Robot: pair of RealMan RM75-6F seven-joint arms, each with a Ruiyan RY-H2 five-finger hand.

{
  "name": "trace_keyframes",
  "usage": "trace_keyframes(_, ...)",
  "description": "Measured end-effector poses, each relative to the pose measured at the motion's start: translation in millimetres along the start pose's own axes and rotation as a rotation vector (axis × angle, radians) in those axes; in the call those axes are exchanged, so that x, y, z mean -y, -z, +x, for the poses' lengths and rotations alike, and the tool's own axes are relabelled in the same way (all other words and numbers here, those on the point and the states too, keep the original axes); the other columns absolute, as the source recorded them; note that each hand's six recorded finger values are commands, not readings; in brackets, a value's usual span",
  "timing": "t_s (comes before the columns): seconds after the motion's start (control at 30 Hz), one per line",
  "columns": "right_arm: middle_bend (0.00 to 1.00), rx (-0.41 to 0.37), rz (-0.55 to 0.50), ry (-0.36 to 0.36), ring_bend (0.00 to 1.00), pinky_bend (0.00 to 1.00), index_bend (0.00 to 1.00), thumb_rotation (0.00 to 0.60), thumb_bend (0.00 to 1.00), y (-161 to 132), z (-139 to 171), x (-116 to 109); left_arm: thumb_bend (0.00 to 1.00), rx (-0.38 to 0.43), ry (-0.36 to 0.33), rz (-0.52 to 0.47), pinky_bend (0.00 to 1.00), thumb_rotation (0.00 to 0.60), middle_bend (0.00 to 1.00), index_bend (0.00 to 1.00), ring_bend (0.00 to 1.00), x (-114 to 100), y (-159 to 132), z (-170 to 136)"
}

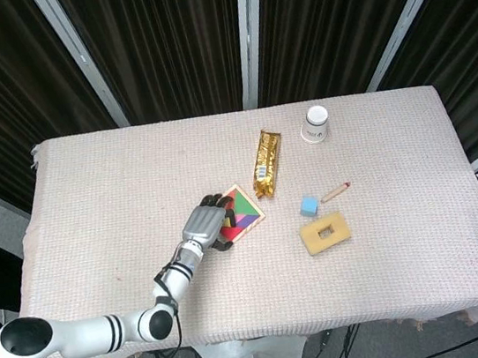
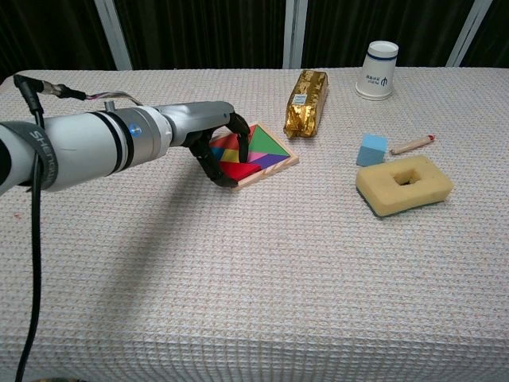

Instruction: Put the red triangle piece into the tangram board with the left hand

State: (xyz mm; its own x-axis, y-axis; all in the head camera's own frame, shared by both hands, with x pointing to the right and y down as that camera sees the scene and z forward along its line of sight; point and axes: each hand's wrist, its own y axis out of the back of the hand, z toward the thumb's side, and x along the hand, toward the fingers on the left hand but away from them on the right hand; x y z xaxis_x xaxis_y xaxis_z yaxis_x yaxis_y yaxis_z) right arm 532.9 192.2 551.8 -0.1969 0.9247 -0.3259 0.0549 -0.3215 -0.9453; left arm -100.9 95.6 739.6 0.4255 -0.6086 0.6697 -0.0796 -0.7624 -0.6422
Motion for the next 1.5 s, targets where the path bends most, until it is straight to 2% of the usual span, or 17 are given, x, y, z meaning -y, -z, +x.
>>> trace_keyframes(0.57, 0.00, 0.000, 0.002, -0.004, 0.00, 0.00, 0.00, 0.600, 0.30, -0.6, 0.1, 0.9, 0.26, 0.005, 0.006, 0.005, 0.02, 0.600, 0.09, 0.50, 0.00, 0.8, 0.4, -0.5)
trace_keyframes(1.0, 0.00, 0.002, 0.003, -0.009, 0.00, 0.00, 0.00, 0.600, 0.30, -0.3, 0.2, 1.5, 0.26, 0.003, 0.007, -0.005, 0.02, 0.600, 0.08, 0.36, 0.00, 1.7, 2.6, -0.8)
trace_keyframes(1.5, 0.00, 0.004, 0.003, -0.008, 0.00, 0.00, 0.00, 0.600, 0.30, 0.1, 0.1, 0.8, 0.26, 0.010, -0.006, -0.004, 0.02, 0.600, 0.08, 0.32, 0.00, -3.4, 2.0, -3.7)
